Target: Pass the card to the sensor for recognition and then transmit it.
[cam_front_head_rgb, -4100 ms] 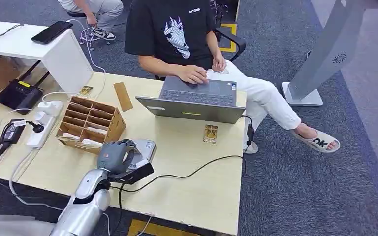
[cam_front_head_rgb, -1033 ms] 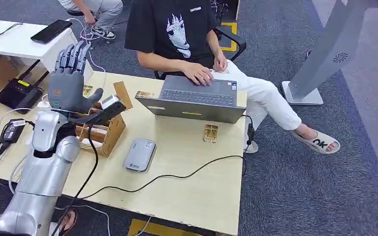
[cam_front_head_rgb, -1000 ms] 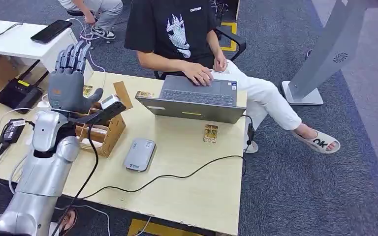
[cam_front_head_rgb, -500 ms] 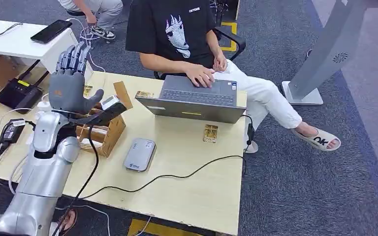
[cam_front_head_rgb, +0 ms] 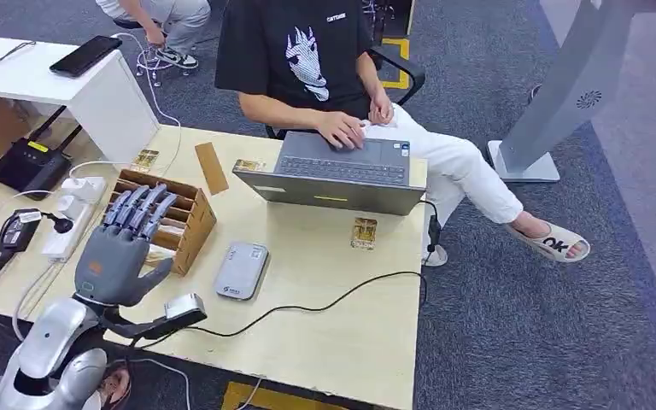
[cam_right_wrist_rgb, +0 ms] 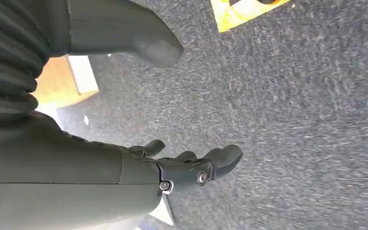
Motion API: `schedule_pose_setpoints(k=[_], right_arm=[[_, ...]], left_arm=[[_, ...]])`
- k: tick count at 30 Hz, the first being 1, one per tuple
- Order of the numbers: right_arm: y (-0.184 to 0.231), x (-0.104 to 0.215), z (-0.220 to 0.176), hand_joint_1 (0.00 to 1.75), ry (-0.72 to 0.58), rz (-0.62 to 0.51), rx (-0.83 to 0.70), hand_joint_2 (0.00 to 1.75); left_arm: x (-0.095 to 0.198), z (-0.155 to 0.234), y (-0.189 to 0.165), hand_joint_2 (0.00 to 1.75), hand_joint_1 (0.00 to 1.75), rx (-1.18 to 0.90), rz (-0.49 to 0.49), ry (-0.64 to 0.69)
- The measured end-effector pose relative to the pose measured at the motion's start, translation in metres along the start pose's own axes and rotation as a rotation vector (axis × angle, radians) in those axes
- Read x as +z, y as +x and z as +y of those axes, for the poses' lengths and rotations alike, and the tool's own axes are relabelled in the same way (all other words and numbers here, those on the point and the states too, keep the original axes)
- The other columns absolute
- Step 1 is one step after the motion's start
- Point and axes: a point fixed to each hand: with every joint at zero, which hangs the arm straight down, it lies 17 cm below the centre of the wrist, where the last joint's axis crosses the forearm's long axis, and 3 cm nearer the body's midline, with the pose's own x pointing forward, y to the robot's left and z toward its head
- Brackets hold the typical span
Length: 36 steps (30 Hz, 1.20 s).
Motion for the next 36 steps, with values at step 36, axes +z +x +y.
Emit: schedule_pose_setpoints(k=[36], right_arm=[[-0.005,0.001,0.002,0.00,0.000,0.022,-0.018,1.75]], left_arm=[[0.020,-0.029,-0.073,1.75,0.00,-0.083,0.173,-0.204]])
